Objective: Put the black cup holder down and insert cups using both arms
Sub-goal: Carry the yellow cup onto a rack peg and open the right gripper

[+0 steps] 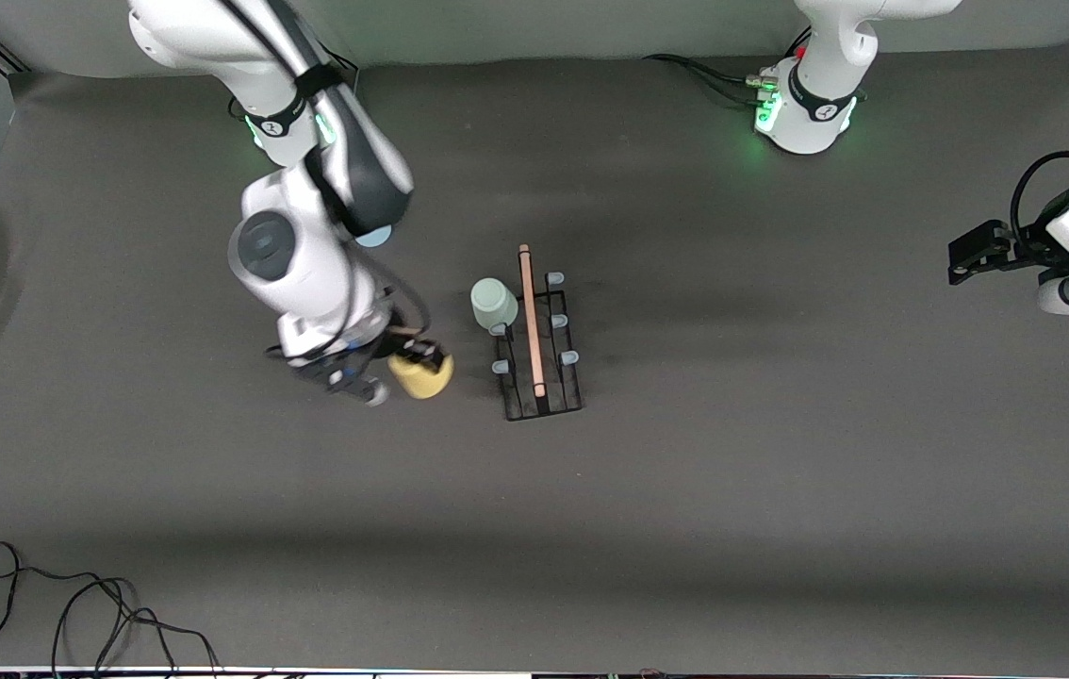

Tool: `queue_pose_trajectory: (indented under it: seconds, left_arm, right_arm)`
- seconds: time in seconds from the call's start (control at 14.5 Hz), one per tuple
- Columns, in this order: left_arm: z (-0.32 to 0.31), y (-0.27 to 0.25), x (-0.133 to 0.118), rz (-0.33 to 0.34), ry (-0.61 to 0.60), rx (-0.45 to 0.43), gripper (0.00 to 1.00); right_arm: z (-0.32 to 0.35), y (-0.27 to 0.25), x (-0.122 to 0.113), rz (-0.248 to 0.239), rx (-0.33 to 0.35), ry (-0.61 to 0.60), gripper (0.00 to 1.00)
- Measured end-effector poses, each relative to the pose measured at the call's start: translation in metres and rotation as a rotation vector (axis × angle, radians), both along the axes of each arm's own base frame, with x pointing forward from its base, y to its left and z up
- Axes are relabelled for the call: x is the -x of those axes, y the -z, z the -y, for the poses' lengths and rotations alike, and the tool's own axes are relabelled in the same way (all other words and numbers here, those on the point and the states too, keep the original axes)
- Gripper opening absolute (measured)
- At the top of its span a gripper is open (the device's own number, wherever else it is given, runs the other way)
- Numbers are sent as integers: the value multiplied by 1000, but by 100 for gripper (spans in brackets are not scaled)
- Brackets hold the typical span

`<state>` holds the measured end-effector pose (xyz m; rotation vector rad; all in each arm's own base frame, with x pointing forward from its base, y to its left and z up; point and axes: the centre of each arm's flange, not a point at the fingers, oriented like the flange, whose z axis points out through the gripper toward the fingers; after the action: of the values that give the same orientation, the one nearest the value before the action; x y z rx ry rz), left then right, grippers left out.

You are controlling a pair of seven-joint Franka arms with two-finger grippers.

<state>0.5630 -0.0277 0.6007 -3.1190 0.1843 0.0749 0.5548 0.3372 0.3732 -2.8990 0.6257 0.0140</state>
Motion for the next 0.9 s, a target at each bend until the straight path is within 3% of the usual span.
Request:
queue_pose_trajectory:
  seconds: [0.35,0.9]
  left_arm:
    - [0,0,0,1,0,-1,100]
    - [0,0,0,1,0,-1,100]
  right_arm:
    - [-43,-11,14,26,29,80,68]
    - [-70,4,-10,53,38,141,68]
